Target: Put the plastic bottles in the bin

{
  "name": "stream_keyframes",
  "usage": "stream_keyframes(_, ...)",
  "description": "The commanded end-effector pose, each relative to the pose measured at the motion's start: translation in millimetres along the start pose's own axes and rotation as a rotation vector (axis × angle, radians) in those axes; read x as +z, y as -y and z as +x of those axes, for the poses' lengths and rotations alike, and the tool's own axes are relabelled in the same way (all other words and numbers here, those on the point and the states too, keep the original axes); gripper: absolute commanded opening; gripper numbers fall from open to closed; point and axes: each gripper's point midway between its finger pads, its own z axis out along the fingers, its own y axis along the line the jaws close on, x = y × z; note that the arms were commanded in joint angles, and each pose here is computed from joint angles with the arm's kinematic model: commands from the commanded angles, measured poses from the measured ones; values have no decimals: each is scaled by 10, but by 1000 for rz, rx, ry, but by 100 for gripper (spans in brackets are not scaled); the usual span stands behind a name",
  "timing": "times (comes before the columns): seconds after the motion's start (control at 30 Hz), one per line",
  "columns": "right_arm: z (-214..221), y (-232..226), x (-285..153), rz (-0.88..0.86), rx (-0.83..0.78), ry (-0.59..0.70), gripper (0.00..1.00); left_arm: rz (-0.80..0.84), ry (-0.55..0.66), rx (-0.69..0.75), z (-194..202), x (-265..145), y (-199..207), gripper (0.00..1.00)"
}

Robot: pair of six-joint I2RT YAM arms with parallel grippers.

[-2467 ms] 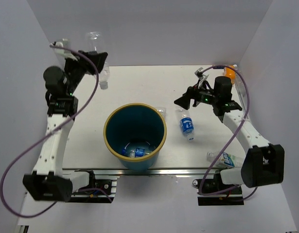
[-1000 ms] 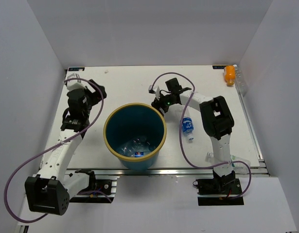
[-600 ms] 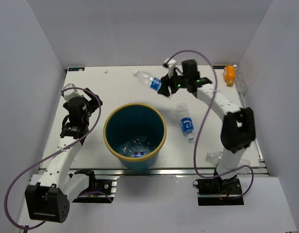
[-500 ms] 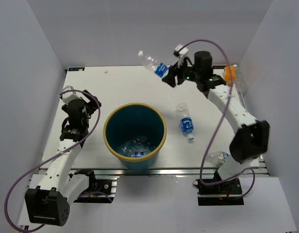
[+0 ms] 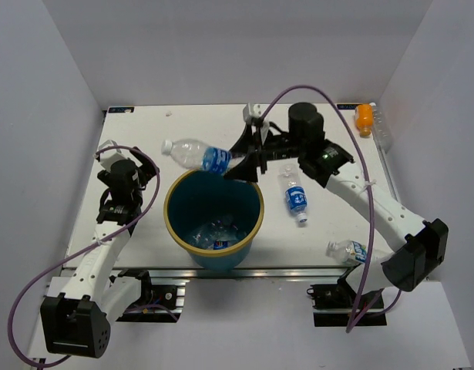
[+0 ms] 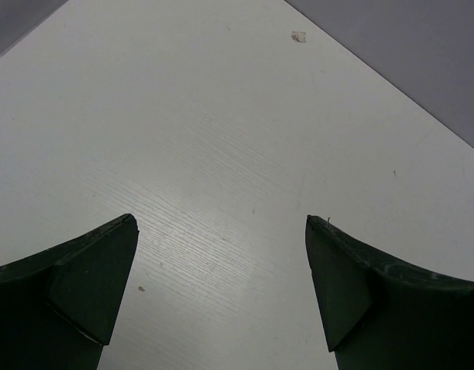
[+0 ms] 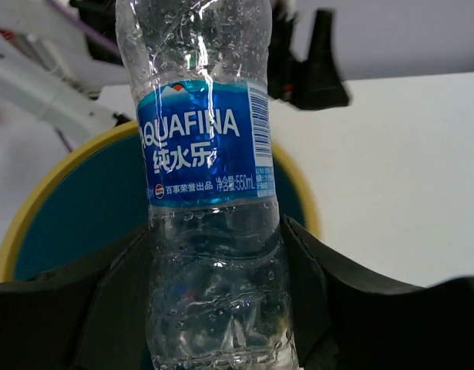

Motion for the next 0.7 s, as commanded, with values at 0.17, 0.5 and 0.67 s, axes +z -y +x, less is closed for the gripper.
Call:
stream_keyframes(0.17, 83, -543, 41, -178, -1, 13, 89, -10, 17, 19, 4, -36, -78, 98)
stream_keyframes(0.5, -107, -439, 6, -77, -10, 27, 89, -13, 12, 23, 24, -21, -83, 98)
stream_keyframes(0.67, -140, 183, -264, 266, 85, 46, 89, -28, 11, 25, 48, -20, -122, 98)
